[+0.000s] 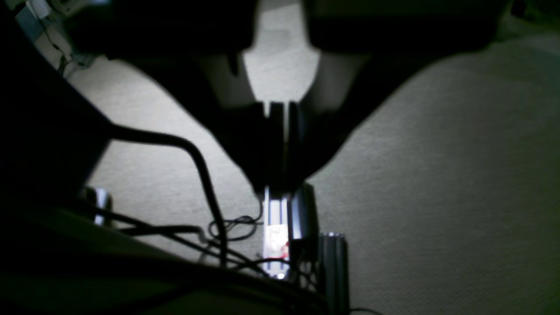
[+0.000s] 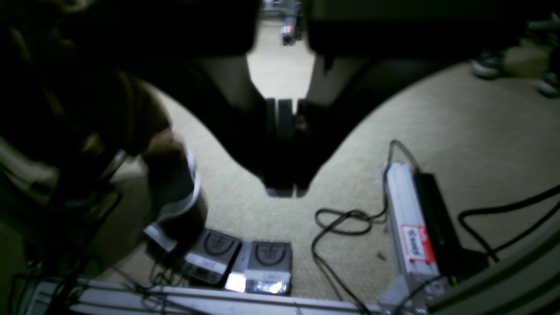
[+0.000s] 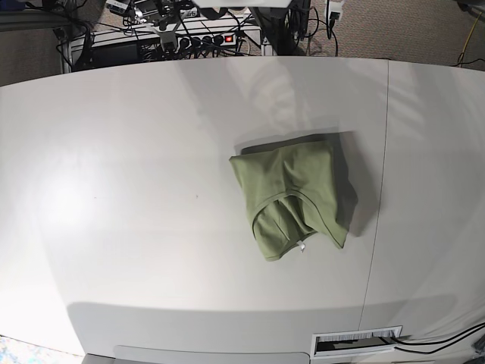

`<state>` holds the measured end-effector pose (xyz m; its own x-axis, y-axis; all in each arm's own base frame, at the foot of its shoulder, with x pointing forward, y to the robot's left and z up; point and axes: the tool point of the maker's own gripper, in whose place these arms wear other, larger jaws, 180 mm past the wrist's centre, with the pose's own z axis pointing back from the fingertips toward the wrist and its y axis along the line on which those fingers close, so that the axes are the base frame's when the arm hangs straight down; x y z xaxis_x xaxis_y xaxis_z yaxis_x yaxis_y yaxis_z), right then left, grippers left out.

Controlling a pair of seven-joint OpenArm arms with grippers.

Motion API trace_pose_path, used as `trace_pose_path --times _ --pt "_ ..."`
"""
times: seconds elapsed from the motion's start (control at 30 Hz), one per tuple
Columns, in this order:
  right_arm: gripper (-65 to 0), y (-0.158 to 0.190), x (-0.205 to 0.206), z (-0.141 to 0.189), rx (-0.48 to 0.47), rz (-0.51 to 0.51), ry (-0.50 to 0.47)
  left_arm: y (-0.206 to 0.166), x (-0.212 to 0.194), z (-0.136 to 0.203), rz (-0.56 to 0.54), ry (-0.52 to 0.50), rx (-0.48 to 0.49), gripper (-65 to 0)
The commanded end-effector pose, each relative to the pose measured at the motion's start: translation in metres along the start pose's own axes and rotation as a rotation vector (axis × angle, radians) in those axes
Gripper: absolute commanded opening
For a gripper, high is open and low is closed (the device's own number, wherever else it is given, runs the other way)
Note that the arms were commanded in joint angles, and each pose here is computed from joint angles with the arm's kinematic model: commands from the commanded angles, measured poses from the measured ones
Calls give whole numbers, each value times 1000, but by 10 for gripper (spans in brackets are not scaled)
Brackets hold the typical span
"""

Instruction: Fold the T-shirt properly

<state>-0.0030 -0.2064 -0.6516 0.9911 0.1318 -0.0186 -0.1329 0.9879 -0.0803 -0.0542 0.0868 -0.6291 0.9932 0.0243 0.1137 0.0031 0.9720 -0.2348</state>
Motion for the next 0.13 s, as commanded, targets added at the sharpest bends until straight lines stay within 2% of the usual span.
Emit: trace_pose_path --times 0.0,0.1 --pt "-650 0 -4 0 -1 -11 18 -33 2 -6 4 -5 -36 -650" --pt "-650 7 -4 0 15 -36 18 -33 2 -6 4 -5 -37 -650"
